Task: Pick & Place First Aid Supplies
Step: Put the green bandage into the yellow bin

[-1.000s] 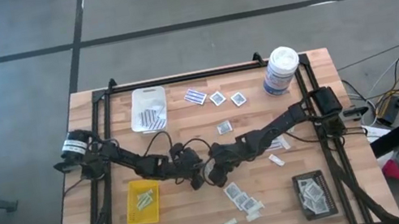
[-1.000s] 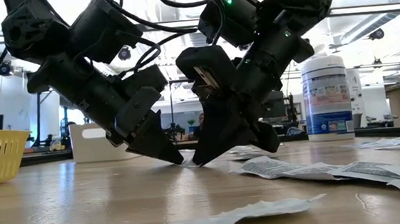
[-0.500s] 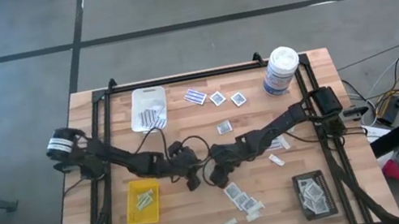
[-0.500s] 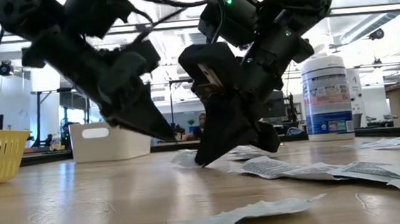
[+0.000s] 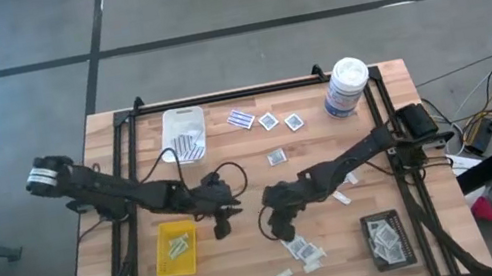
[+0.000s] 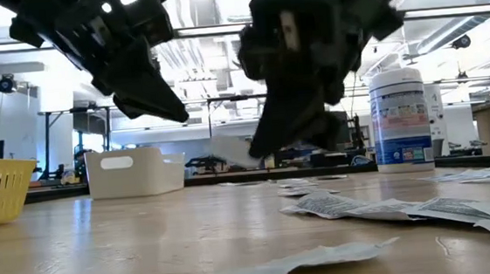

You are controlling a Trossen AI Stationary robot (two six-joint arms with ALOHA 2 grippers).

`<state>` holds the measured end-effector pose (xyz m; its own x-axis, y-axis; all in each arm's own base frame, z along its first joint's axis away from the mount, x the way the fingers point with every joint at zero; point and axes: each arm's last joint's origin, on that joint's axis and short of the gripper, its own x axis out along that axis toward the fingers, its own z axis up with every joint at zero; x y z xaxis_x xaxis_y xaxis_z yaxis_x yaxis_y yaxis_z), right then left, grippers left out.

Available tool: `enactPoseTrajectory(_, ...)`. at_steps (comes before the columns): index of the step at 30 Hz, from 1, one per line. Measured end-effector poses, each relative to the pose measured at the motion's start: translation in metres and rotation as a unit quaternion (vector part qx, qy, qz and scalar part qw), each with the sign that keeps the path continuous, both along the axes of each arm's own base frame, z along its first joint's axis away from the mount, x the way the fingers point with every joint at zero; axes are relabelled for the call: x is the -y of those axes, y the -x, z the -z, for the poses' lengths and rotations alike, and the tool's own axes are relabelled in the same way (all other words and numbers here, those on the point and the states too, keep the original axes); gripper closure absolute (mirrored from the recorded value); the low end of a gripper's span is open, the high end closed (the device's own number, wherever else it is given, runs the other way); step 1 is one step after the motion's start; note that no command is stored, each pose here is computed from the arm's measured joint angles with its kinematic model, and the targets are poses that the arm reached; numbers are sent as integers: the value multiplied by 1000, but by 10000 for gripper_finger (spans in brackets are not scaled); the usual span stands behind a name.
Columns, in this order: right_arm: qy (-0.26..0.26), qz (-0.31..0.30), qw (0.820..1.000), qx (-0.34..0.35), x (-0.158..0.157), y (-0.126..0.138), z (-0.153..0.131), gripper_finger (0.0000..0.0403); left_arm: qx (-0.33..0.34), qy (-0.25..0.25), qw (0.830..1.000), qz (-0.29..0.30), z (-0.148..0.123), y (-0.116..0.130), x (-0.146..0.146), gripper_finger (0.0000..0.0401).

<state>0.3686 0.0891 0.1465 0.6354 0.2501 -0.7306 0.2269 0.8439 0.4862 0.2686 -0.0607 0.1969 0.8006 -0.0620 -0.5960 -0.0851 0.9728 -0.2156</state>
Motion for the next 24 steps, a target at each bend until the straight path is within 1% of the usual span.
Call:
enactPoseTrajectory(5, 47, -18, 998, 26, -12, 5, -12, 395, 8, -3, 999, 39, -1, -1, 3, 302)
enactPoseTrajectory(8, 79, -26, 996, 37, -17, 7, -14, 395, 25, 8, 998, 53, -2, -4, 6, 302)
enactPoseTrajectory(11, 99, -27, 994, 42, -20, 8, -13, 395, 53, 26, 996, 70, -5, -9, 10, 302)
enactPoseTrajectory(13, 111, -26, 992, 47, -22, 9, -14, 395, 62, 29, 995, 72, -5, -10, 11, 302)
enactPoseTrajectory(19, 122, -17, 990, 62, -25, 7, -16, 395, 65, 43, 995, 65, -4, -12, 12, 302)
enactPoseTrajectory(24, 128, -24, 988, 79, -27, 3, -23, 394, 66, 51, 995, 59, -5, -12, 12, 302)
